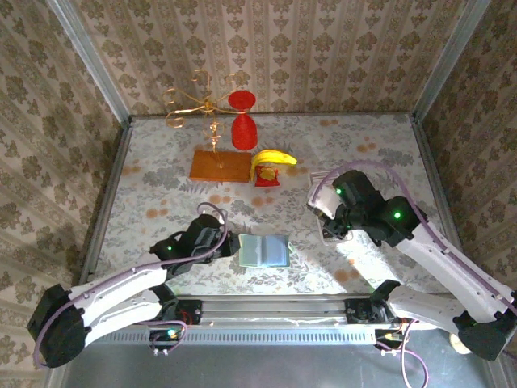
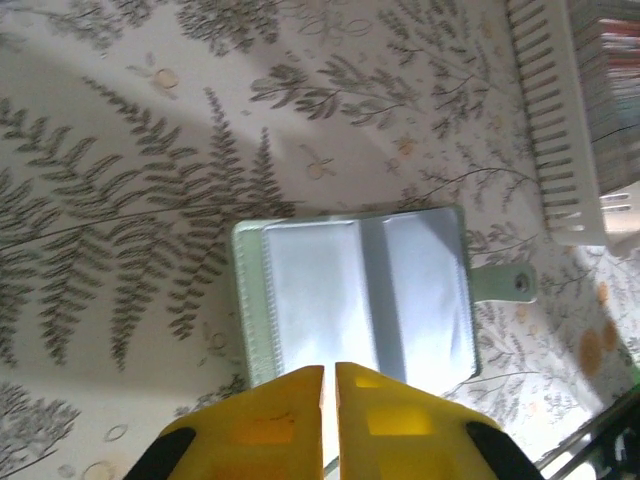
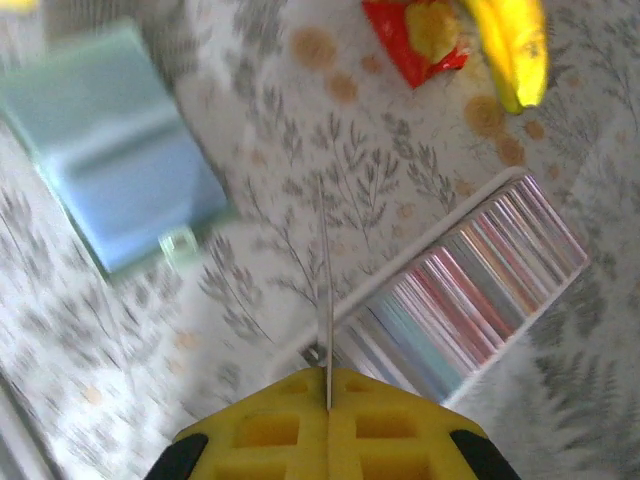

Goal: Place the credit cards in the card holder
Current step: Pick up the credit card from the storage box, then insert the credit card into the card slot.

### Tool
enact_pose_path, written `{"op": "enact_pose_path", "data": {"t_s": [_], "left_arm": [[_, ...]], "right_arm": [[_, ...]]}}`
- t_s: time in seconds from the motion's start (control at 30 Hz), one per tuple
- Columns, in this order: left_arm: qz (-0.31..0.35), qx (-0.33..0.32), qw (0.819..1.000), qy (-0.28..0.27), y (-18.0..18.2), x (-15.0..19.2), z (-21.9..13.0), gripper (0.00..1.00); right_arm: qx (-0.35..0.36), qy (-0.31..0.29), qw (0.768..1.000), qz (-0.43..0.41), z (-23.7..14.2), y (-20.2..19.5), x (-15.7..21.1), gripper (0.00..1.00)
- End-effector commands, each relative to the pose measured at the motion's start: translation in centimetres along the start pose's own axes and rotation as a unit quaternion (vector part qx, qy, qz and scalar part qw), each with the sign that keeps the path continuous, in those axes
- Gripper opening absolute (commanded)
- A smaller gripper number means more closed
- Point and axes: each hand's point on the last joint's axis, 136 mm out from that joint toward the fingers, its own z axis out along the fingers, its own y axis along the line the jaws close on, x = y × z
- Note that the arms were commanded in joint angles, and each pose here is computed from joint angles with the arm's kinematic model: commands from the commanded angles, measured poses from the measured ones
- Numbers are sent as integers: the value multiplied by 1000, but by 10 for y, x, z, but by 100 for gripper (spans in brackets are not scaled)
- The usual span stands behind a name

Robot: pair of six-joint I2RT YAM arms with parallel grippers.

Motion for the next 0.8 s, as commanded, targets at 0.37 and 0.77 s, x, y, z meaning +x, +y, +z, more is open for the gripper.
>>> {"op": "enact_pose_path", "data": {"t_s": [0.37,0.77], "left_arm": [[-34,10,999,37,-7,4,25,0],[-30,0,998,63,0,18,40,0]], "right_arm": [[-176,-75,835,516,62,86,-26,0],[-172,-15,846,504,118,109,-24,0]]}}
